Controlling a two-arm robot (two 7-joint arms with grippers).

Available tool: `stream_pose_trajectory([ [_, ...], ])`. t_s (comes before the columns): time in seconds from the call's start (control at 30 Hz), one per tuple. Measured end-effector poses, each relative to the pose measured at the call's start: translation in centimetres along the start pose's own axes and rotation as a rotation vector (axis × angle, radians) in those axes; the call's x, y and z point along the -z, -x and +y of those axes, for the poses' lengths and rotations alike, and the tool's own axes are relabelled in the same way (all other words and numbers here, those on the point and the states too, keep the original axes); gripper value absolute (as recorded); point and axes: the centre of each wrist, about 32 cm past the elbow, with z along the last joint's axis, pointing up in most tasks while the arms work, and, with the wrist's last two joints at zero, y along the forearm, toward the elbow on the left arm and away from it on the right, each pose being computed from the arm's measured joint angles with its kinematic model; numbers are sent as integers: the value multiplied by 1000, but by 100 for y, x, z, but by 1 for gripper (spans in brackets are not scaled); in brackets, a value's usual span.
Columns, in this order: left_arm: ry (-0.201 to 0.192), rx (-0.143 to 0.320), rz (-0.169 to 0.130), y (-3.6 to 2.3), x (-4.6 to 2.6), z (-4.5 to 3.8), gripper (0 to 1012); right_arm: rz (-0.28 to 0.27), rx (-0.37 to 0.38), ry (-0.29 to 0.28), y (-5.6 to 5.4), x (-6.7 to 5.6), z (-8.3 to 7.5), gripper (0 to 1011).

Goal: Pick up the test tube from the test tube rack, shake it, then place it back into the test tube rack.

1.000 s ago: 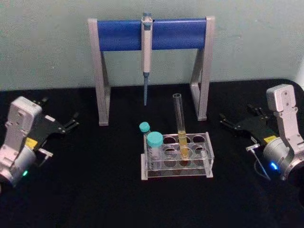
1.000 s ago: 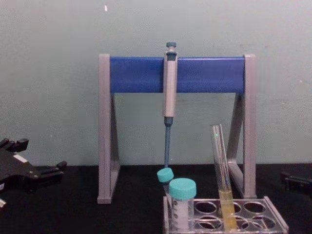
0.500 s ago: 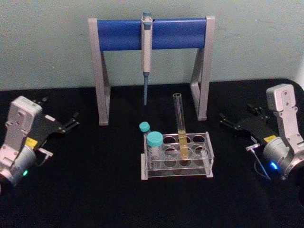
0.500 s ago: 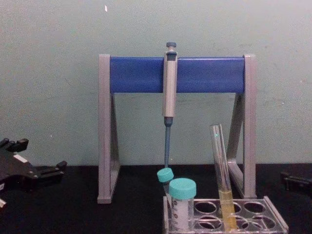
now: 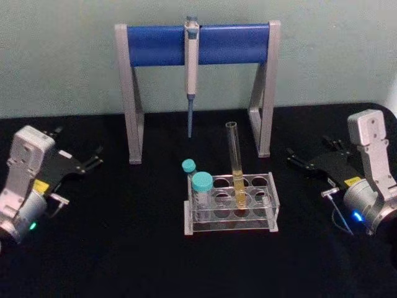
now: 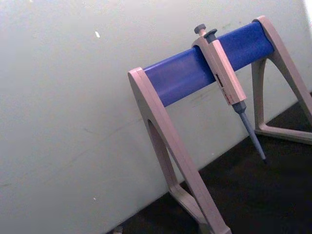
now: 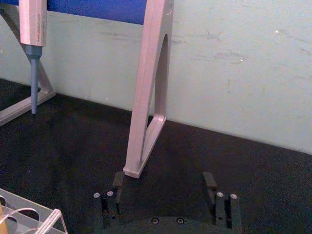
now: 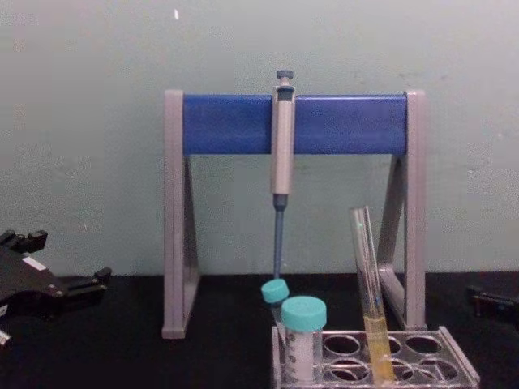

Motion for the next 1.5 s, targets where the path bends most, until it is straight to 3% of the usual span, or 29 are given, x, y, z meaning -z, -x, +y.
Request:
stream_pose_trajectory([
  [1.5,0,0,0,0,0,0,1002,0,0,0,0,0,0,1000],
])
